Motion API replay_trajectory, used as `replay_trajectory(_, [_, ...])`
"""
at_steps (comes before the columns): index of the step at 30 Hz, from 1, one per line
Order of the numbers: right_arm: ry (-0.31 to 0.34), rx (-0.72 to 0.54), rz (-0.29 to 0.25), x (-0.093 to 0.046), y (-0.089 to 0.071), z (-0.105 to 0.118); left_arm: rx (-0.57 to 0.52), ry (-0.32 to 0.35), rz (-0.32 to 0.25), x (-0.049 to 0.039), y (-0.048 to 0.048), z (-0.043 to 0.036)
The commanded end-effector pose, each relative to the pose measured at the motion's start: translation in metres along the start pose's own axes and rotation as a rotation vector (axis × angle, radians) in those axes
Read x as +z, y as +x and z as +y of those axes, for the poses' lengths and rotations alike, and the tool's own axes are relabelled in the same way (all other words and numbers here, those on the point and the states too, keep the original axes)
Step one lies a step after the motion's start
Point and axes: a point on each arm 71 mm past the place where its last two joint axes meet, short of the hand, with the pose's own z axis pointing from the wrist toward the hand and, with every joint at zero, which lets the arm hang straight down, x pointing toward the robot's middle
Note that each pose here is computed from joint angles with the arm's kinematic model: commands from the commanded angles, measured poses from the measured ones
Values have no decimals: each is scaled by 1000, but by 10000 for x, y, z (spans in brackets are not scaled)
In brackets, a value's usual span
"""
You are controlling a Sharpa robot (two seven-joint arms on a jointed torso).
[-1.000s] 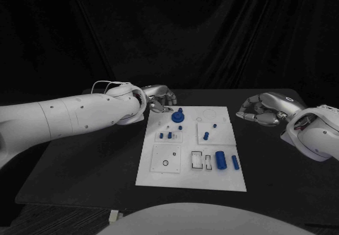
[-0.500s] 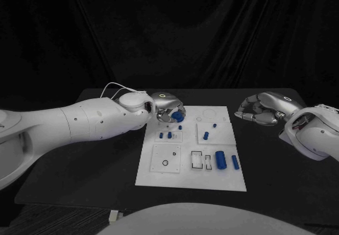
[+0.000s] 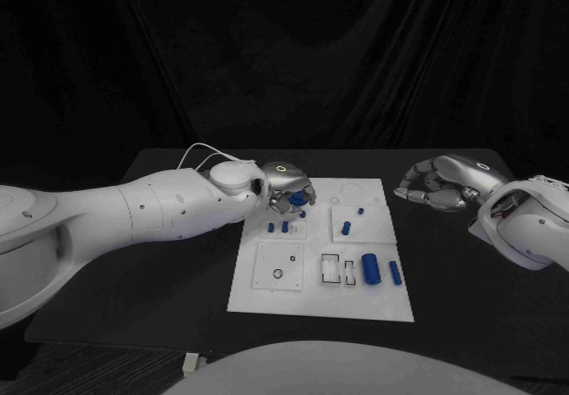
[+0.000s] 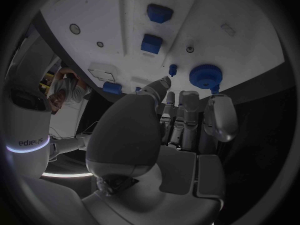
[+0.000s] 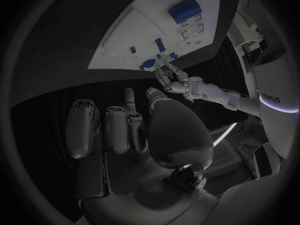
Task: Assemble the parts on the task board
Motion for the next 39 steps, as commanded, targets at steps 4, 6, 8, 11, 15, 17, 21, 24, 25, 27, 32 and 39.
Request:
replay_trajectory(4, [-1,0,-1,-9,7,-2,8,25,8,43,45,-47])
replay_trajectory(6, [0,0,-1,-11,7,-4,6,22,15,51,63,-48])
replay_trajectory(8, [0,0,-1,-13,7,-5,4,18,20,55,80,-47])
replay_trajectory(11, [0,0,-1,-15,8,-6,1,13,28,60,105,-43])
replay_trajectory(15, [0,0,0,-19,11,-9,-1,7,36,65,130,-36])
replay_trajectory(17, [0,0,0,-21,12,-10,-2,4,38,69,139,-33])
replay_trajectory(21, [0,0,1,-22,14,-10,-2,2,39,76,150,-27])
replay_trajectory(24, [0,1,1,-25,15,-11,-1,0,38,85,158,-23])
replay_trajectory(25, [0,1,1,-25,15,-11,-1,0,39,88,161,-22])
replay_trajectory(27, [0,1,1,-27,15,-12,-1,0,39,95,167,-20])
replay_trajectory(32, [0,1,1,-29,16,-12,0,-3,41,112,184,-11])
replay_trajectory(39, [-1,2,2,-29,19,-8,-1,-9,46,136,225,4])
